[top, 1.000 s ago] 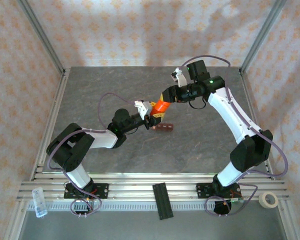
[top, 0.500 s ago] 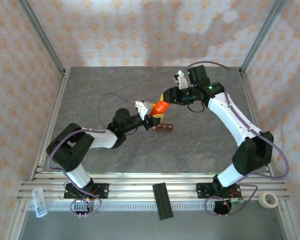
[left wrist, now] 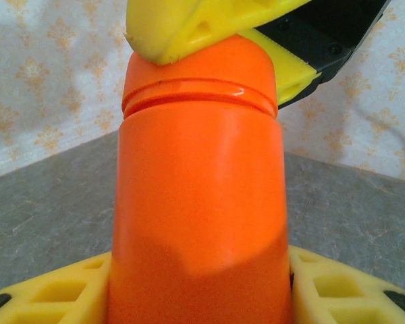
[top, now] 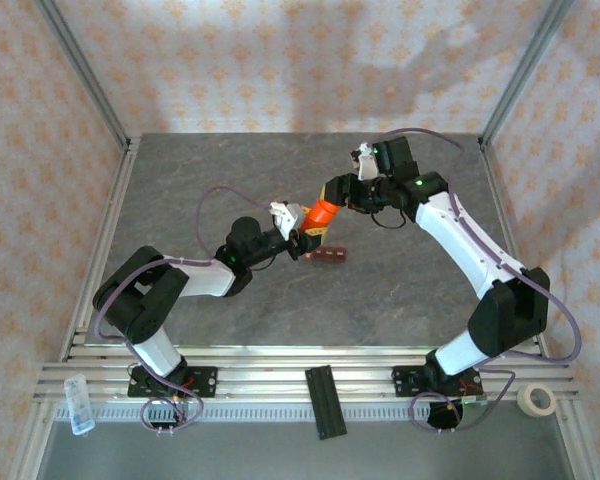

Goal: Sort the pills into containers

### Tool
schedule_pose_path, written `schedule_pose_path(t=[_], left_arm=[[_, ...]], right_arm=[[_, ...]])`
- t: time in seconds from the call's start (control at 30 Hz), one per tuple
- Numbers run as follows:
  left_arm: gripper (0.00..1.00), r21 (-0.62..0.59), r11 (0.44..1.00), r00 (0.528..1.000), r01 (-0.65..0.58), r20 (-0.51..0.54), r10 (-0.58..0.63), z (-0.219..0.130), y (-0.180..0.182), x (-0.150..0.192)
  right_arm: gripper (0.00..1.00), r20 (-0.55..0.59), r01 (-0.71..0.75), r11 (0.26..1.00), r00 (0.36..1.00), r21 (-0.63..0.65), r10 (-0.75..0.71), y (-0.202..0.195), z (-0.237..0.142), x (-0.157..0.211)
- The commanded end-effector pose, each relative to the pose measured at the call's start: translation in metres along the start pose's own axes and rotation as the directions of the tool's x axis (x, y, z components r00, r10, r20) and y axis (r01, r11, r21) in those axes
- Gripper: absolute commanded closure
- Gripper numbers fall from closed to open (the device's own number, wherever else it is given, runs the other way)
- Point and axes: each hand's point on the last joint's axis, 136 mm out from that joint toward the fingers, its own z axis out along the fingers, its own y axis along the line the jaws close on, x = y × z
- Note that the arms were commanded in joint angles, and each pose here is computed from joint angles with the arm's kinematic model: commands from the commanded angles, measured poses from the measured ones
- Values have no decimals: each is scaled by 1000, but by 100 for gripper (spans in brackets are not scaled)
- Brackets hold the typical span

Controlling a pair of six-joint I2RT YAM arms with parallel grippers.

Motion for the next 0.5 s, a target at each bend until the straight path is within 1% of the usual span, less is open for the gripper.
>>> schedule_pose_path(t=[0.0,0.27,0.37,0.47], left_arm=[[100,-21,996,981,-88,169,91,-5,-2,-51],[100,-22,996,983,-89,158,91,-8,-2,-46],[100,-23,996,984,-88,156,90,-9,-2,-46],[100,-23,996,983,-89,156,92,-9,-2,-46]], right_arm=[[46,-9,-5,1000,1000,27,5,4,-5,1],[27,28,38,998,999,51,-40,16,-19,-18],[23,46,55,997,997,58,-57,21,-27,-28],[22,64,62,996,996,58,-66,25,-34,-38]])
